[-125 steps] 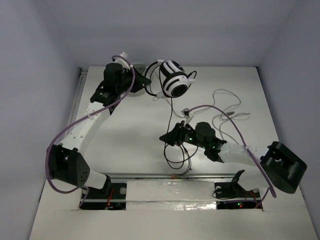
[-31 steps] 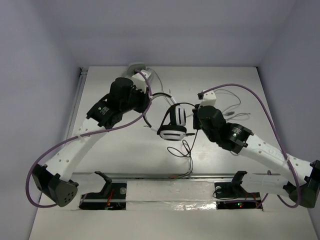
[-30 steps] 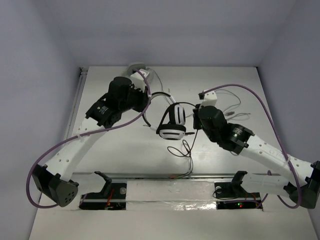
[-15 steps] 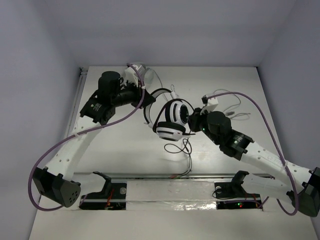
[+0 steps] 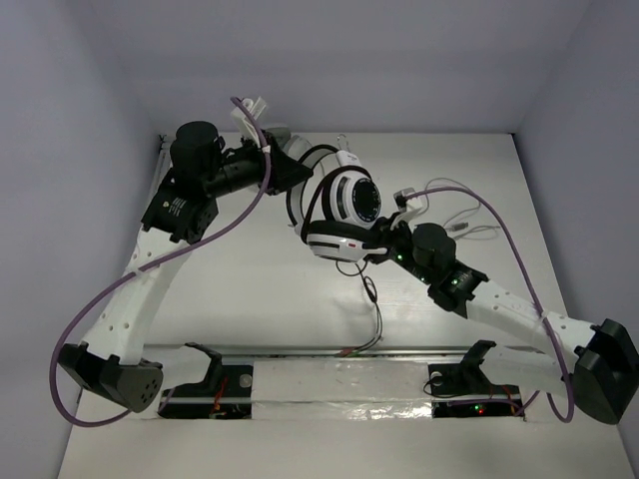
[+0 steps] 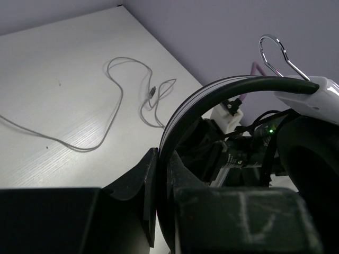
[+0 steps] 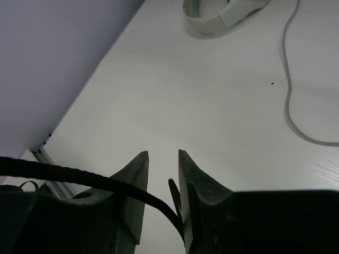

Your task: Wrap the headphones

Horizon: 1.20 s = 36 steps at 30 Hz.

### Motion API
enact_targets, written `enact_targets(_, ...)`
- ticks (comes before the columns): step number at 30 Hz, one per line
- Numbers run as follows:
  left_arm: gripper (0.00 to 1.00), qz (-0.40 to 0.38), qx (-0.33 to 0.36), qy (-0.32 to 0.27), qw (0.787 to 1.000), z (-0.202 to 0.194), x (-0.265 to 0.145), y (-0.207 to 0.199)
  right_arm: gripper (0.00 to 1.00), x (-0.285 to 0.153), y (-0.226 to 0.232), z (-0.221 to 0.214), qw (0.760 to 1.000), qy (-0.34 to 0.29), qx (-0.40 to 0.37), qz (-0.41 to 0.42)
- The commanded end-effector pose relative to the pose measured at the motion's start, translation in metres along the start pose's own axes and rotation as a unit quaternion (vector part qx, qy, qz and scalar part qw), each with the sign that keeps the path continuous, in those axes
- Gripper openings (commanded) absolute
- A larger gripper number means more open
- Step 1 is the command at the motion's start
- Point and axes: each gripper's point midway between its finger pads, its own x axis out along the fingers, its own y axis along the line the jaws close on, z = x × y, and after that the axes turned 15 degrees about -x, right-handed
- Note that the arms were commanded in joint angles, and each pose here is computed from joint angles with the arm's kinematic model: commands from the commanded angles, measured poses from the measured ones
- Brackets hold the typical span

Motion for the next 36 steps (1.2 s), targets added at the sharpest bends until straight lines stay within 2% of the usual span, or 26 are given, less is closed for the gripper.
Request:
enact_targets(1,0.0,-0.063,0.001,-0.041,0.997,0.033,-0.013,-0.048,0.35,0.001,0.014,0.017,0.998,-0.042,0.017,0.047)
enact_targets(2,0.0,-0.063,0.001,-0.045,0.997,0.036,-0.013,-0.05,0.39,0.002,0.016,0.018,0.997,-0.048,0.02,0.053)
enact_targets(6,0.0,-0.072,0.002,-0.067,0.995,0.049,-0.019,-0.064,0.42,0.005,0.021,0.005,0.997,-0.035,0.026,0.069)
enact_targets(15,0.0,-0.085,-0.017,-0.094,0.992,0.069,-0.021,-0.072,0.46,0.009,0.024,-0.002,0.995,-0.039,0.041,0.081)
enact_targets(23,0.0,-0.094,-0.024,-0.122,0.988,0.092,-0.028,-0.09,0.64,0.01,0.03,-0.024,0.993,-0.014,0.043,0.106)
enact_targets(32,0.0,-0.04,-0.023,-0.15,0.988,0.104,-0.026,-0.068,0.77,0.006,0.049,-0.043,0.984,0.022,0.04,0.171)
enact_targets(36,0.0,-0.038,-0.018,-0.159,0.986,0.111,-0.028,-0.071,0.8,0.001,0.056,-0.049,0.98,0.033,0.043,0.192)
